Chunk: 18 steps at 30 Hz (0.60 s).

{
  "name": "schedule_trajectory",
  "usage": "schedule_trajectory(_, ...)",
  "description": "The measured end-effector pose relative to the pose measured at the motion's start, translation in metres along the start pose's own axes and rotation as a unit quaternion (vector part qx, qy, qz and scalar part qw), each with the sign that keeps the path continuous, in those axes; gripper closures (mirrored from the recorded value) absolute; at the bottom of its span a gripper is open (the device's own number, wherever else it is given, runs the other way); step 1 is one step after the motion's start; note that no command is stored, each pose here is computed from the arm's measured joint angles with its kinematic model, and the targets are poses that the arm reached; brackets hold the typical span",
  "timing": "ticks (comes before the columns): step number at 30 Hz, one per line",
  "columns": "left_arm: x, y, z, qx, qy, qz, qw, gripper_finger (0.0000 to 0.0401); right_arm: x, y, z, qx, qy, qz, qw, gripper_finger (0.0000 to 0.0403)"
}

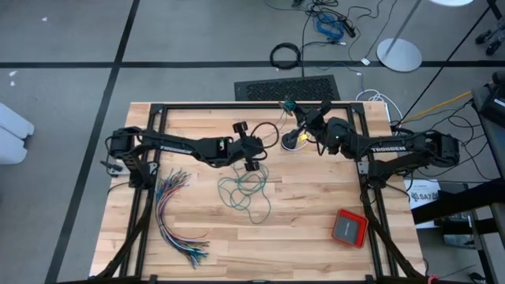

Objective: Coil cords
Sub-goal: Coil the green wire onto the spool

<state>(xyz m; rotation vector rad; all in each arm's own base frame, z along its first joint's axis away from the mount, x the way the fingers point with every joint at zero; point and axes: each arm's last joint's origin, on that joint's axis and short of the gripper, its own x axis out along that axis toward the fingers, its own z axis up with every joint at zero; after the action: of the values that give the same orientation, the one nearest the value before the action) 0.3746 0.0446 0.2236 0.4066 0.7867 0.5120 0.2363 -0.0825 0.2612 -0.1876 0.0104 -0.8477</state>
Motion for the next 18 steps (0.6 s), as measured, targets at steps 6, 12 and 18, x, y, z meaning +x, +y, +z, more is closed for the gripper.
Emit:
schedule_trajectory(6,-0.008,0.006,0.023,0.013,-0.03,0.013,0.999,0.0401,0.003,0.004,-0.007,-0.001,0.014,0.015,1.0,0.0403)
schedule_trajectory(12,-0.02,0.001,0.037,0.047,-0.046,0.027,0.997,0.0401,0.006,0.008,-0.017,-0.016,0.039,0.019,0.999,0.0403)
schedule_trajectory(18,-0.034,-0.006,0.051,0.081,-0.068,0.037,0.994,0.0401,0.01,0.008,-0.023,-0.021,0.051,0.016,0.998,0.0403)
